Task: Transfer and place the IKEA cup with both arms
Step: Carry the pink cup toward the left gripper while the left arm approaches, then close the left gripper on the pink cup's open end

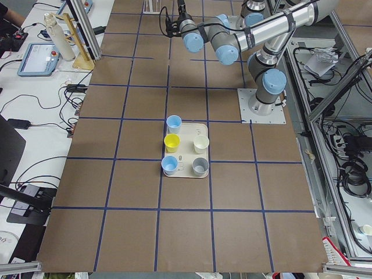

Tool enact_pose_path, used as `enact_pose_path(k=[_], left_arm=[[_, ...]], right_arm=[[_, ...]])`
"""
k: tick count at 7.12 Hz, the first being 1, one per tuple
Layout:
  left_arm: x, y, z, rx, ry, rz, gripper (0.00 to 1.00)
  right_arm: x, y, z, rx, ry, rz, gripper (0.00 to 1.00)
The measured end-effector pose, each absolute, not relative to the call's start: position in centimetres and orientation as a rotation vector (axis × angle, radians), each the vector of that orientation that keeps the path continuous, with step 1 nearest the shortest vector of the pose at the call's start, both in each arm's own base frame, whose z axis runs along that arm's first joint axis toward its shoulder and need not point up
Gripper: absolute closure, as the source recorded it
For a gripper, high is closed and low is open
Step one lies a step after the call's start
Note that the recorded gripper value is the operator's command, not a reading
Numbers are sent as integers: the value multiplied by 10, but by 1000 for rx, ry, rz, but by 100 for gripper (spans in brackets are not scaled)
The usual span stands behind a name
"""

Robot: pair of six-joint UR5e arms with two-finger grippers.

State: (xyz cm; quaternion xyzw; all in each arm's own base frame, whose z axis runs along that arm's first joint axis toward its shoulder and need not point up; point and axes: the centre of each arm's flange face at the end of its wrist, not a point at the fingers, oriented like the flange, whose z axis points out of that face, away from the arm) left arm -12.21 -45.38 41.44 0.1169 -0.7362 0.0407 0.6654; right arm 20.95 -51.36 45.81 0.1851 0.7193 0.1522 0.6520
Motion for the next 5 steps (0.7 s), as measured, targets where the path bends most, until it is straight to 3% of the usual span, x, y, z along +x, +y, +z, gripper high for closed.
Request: enact_pose_path(k=[5], left_arm=[[-134, -468, 408, 249, -1638, 66, 0]], right_arm=[[225, -511, 454, 414, 1630, 384, 100]])
